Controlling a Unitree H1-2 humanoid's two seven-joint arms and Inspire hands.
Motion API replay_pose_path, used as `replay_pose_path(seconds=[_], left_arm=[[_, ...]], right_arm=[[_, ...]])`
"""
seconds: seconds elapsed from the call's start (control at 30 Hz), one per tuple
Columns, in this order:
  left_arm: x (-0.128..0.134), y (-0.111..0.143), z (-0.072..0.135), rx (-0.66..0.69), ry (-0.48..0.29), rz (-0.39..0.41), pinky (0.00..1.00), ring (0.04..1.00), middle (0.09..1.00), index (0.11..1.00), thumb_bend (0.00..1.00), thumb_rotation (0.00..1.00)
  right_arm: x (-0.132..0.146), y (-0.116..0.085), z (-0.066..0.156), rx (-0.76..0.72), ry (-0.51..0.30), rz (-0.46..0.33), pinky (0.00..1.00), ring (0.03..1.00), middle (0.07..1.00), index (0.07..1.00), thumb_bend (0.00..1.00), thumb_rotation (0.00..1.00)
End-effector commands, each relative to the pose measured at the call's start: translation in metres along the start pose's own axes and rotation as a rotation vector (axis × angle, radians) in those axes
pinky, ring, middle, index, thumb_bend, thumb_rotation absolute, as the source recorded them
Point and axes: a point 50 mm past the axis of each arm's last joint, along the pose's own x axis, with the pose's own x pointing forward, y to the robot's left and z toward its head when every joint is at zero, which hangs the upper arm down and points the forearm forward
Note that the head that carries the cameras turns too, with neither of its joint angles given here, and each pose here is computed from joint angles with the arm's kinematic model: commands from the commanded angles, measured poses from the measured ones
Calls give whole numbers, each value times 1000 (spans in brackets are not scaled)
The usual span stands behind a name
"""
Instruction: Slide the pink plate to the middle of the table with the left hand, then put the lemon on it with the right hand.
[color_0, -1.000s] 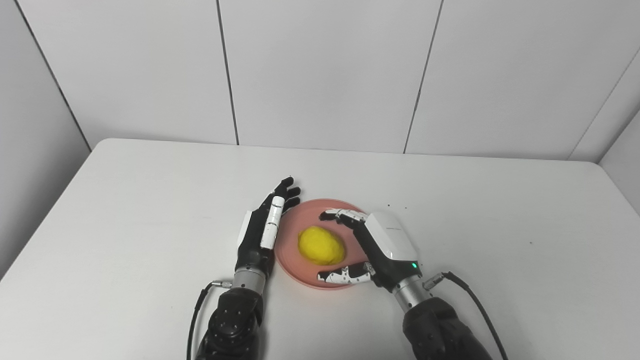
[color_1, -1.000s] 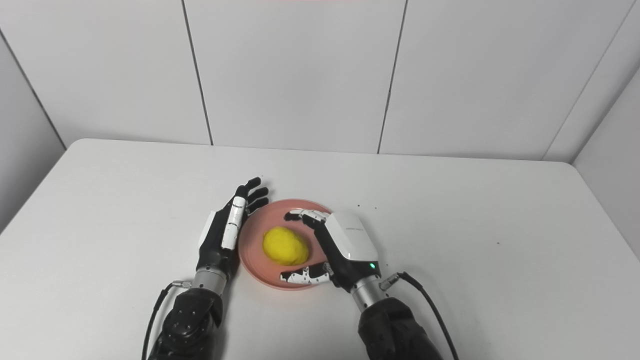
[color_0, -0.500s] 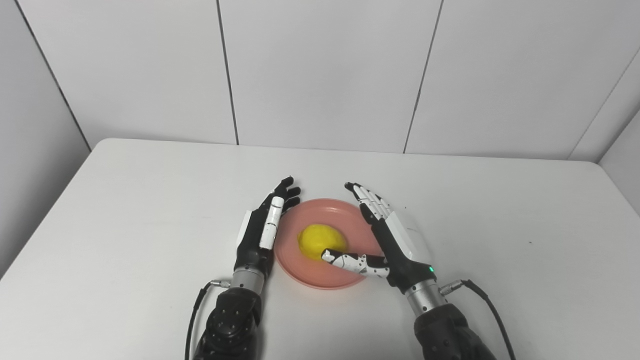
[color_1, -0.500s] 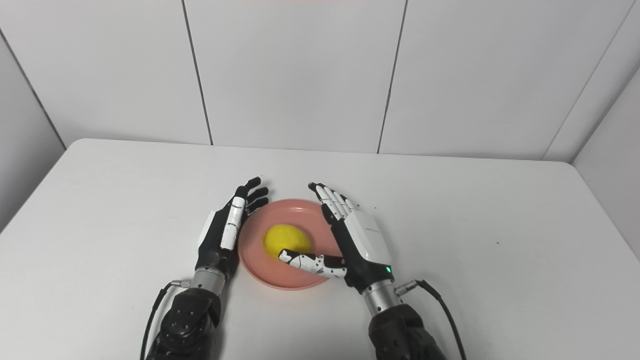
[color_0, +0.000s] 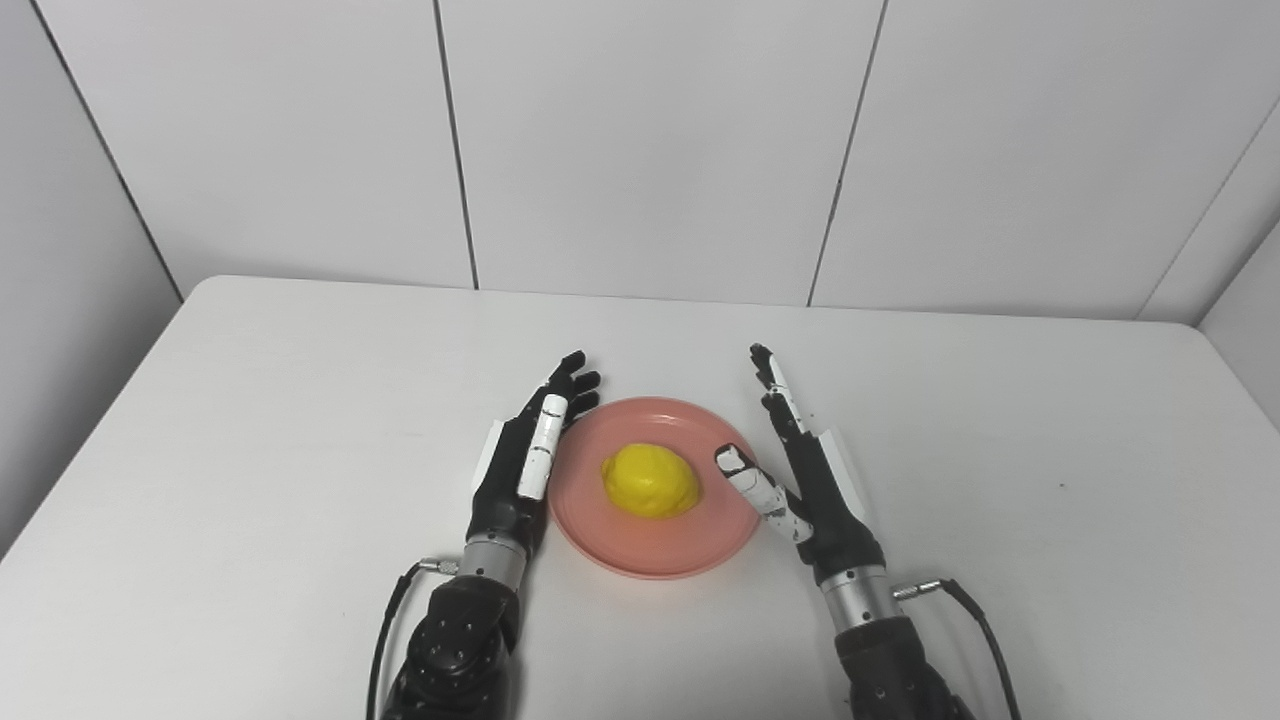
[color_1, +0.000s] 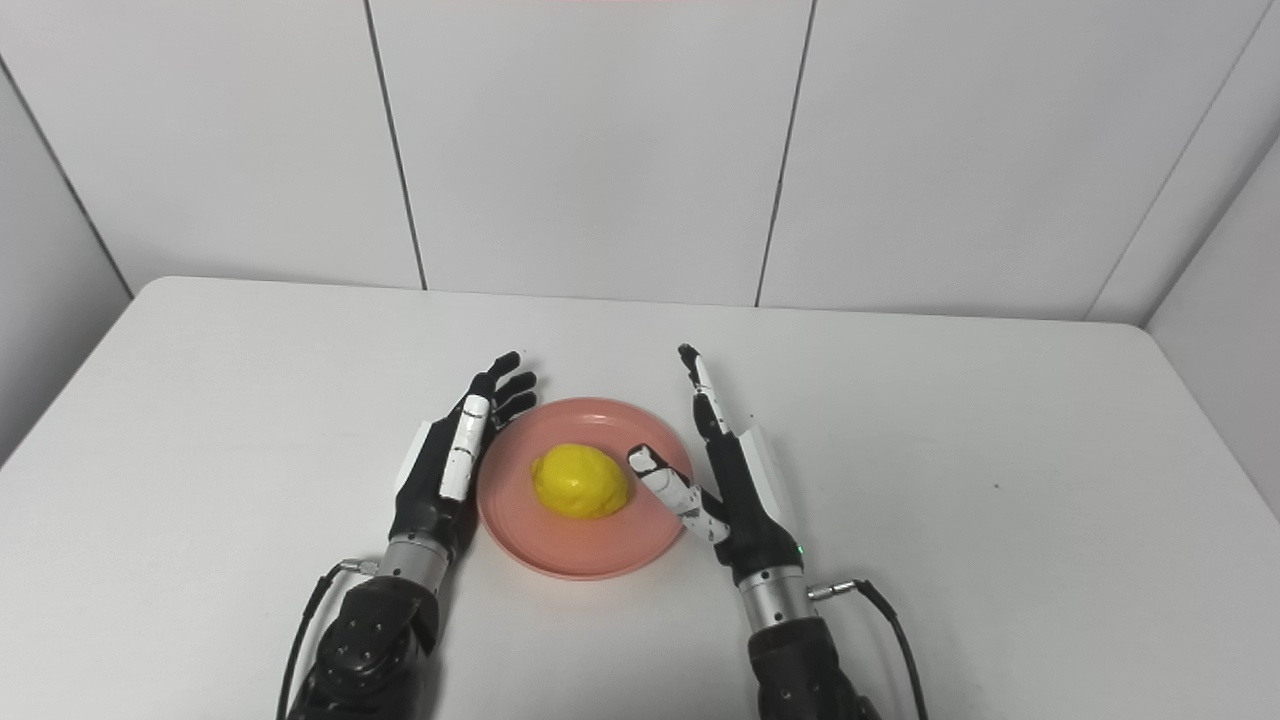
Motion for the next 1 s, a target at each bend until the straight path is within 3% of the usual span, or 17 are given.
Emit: replay_pose_path(seconds=[0.0, 0.33, 0.97], left_arm=[[8, 3, 9, 8, -39, -10, 868, 883, 886, 890, 588, 1000], [9, 6, 9, 15, -37, -16, 920, 917, 931, 939, 602, 1000], [8, 5, 9, 42, -56, 30, 998, 986, 997, 1000, 561, 1000]], right_arm=[[10, -3, 11, 45, -68, -61, 951, 977, 986, 986, 656, 1000], [9, 0, 5, 161, 19, -138, 935, 973, 979, 984, 689, 1000], [8, 5, -1, 303, 71, -131, 966, 971, 969, 991, 704, 1000]])
